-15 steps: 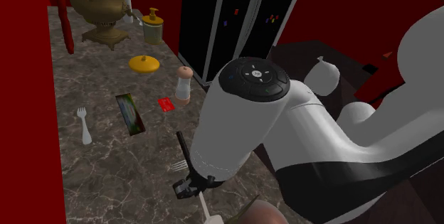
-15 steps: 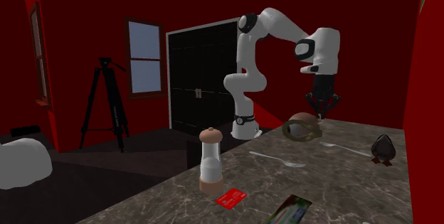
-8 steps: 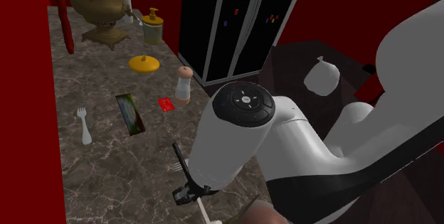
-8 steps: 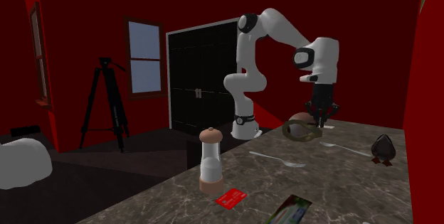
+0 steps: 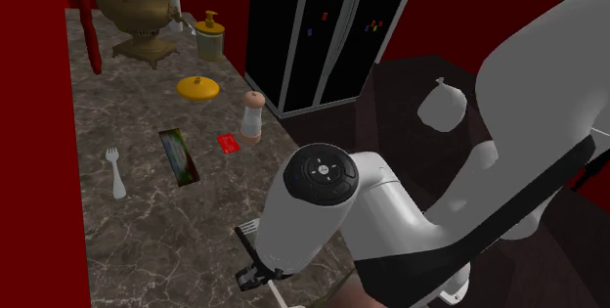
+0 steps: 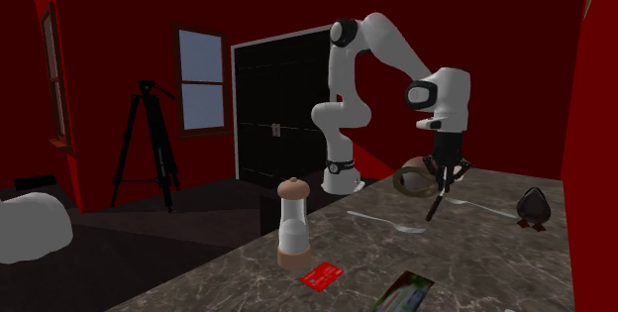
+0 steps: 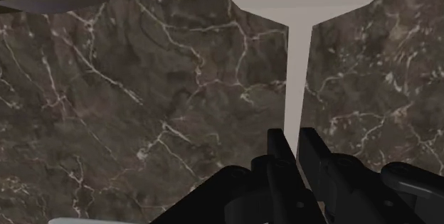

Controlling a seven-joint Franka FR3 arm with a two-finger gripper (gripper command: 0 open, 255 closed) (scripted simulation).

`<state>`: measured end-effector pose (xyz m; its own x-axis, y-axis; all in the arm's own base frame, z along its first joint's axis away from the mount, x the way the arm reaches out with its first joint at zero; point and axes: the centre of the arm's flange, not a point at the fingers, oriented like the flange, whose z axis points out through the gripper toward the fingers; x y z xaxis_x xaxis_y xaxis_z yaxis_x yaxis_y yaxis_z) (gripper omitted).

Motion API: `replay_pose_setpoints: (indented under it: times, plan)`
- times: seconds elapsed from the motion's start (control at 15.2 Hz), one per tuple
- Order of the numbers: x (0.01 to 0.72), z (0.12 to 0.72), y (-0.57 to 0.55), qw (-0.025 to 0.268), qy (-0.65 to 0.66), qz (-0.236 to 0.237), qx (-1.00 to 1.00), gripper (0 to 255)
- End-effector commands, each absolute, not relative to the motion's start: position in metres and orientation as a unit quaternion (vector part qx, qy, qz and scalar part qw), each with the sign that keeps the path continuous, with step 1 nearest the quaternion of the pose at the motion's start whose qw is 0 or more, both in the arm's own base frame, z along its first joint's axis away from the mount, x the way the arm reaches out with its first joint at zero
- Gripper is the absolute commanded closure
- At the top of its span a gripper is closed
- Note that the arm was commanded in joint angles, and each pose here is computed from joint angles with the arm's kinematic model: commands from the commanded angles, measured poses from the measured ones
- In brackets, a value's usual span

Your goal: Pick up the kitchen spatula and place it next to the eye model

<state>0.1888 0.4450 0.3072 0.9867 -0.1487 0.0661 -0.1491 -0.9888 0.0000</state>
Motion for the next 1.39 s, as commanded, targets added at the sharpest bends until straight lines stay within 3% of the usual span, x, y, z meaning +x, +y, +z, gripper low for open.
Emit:
replay_pose_setpoints:
  times: [0.0, 0.79, 1.25, 1.32]
  plan:
    - [0.188, 0.297, 0.445, 0.002, -0.075, 0.033, 0.997, 255]
    - [0.188, 0.235, 0.445, 0.002, -0.075, 0.033, 0.997, 255]
    - [0.188, 0.235, 0.445, 0.002, -0.075, 0.033, 0.997, 255]
    - [0.188, 0.235, 0.445, 0.002, -0.075, 0.033, 0.997, 0]
